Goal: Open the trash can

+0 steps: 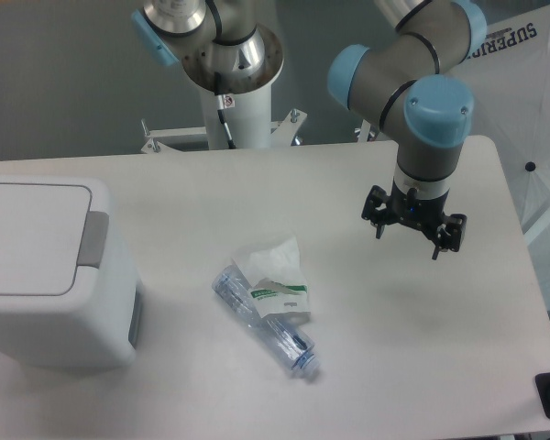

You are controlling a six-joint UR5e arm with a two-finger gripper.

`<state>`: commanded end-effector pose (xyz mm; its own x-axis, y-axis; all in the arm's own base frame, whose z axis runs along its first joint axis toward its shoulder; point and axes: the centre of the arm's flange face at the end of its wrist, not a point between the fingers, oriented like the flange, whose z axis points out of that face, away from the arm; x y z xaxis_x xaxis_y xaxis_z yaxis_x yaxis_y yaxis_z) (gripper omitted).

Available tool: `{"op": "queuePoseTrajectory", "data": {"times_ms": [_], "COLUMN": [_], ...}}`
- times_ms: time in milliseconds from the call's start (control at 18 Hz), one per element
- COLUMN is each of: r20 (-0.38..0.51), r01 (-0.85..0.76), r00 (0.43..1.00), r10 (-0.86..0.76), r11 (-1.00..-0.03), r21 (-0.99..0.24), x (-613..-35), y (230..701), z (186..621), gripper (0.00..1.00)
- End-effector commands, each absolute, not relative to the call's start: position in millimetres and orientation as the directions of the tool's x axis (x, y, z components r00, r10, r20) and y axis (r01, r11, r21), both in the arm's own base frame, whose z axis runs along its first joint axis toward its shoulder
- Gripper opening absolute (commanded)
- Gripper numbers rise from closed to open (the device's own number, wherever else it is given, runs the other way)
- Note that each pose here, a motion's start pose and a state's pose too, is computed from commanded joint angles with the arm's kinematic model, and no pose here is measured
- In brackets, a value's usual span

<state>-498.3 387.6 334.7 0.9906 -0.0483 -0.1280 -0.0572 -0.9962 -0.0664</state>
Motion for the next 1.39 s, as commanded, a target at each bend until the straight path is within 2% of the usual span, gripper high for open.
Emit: {"op": "queuePoseTrajectory", "data": {"times_ms": [500,667,833,1000,1111,1278,1389], "r20": [-0.123,-0.111,-0.121,-0.128,-0.089,-0.030,-0.003], "r01": [-0.061,0.002,0.071,0.061,0.120,0.241,0.256], "r00": [0.991,0.994,0.989,0.989,0.987,0.965,0.962], "r10": [-0.052,0.012,0.085,0.079,0.136,0.261,0.272], "r11": [-0.995,-0.996,-0.991,-0.989,-0.978,-0.926,-0.910], "r21": [-0.078,-0.089,-0.118,-0.137,-0.171,-0.290,-0.327], "x": [-488.1,-470.2,-451.1,-435.9,-425.2,-414.9,-397.2], "y": [396.4,413.5,427.6,438.9,446.3,458.9,476.1], "z": [338.2,336.8,352.6,364.9,364.7,403.0,422.0], "gripper": [1.00,1.00,1.00,1.00,1.00,1.00,1.00]}}
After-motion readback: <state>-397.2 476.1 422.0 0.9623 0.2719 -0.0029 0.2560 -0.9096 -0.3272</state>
